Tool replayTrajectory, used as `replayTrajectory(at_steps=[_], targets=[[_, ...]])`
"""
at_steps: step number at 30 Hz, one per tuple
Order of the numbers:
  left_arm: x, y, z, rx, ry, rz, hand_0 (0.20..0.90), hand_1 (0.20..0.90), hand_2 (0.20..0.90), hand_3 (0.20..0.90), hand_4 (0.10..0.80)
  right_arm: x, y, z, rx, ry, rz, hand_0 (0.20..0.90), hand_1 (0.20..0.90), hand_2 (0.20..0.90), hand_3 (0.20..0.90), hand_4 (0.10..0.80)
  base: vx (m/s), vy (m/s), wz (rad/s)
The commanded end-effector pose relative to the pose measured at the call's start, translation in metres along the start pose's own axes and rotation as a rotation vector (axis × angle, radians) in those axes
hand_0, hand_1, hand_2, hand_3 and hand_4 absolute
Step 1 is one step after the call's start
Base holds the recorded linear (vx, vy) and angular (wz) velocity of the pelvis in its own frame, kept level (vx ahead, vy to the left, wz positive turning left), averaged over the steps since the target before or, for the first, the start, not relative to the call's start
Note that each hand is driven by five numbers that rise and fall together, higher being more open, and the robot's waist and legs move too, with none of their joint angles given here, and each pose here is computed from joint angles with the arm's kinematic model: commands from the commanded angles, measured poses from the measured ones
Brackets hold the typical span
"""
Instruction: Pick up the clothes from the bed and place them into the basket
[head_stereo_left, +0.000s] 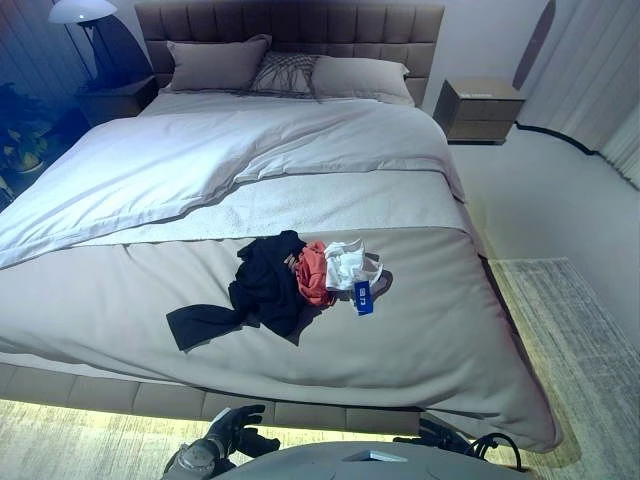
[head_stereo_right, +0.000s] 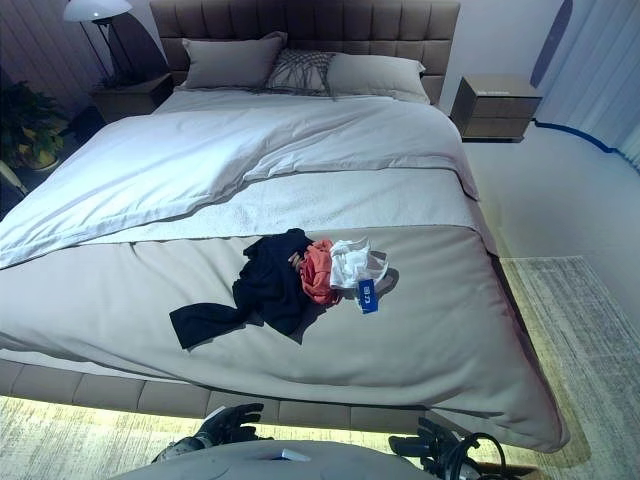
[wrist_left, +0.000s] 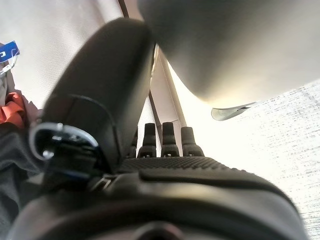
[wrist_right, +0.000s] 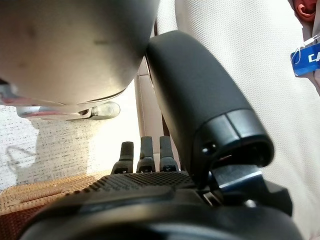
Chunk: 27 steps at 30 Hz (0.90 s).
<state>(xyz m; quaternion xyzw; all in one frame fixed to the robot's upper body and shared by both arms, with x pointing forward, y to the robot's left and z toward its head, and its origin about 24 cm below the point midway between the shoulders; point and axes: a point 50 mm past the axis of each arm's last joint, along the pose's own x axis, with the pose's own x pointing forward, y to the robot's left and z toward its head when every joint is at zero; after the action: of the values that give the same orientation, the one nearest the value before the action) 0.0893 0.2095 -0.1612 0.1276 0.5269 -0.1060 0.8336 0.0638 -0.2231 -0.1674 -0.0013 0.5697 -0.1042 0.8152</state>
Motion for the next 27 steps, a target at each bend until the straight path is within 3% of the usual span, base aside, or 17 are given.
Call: replayTrajectory(at_steps=[1,17,27], targets=[[0.004,-0.002,0.016,0.004,-0.048,-0.051,0.900,0.900,0.900,0.900,0.800,0.004,0.002,0.017,0.000,-0.038,0.007,0.900,0.900,0.900,0.900,0.800,0.000,0.000,0.00],[0.003,0.004,0.016,-0.006,-0.078,0.049,0.900,0.900,0.900,0.900,0.800,0.004,0.000,0.016,0.090,-0.031,-0.036,0.900,0.900,0.900,0.900,0.800,0.000,0.000,0.00],[0.000,0.011,0.011,-0.063,-0.089,0.138,0.900,0.900,0.900,0.900,0.800,0.003,0.005,0.011,0.052,-0.023,-0.002,0.900,0.900,0.900,0.900,0.800,0.042,-0.087,-0.01]])
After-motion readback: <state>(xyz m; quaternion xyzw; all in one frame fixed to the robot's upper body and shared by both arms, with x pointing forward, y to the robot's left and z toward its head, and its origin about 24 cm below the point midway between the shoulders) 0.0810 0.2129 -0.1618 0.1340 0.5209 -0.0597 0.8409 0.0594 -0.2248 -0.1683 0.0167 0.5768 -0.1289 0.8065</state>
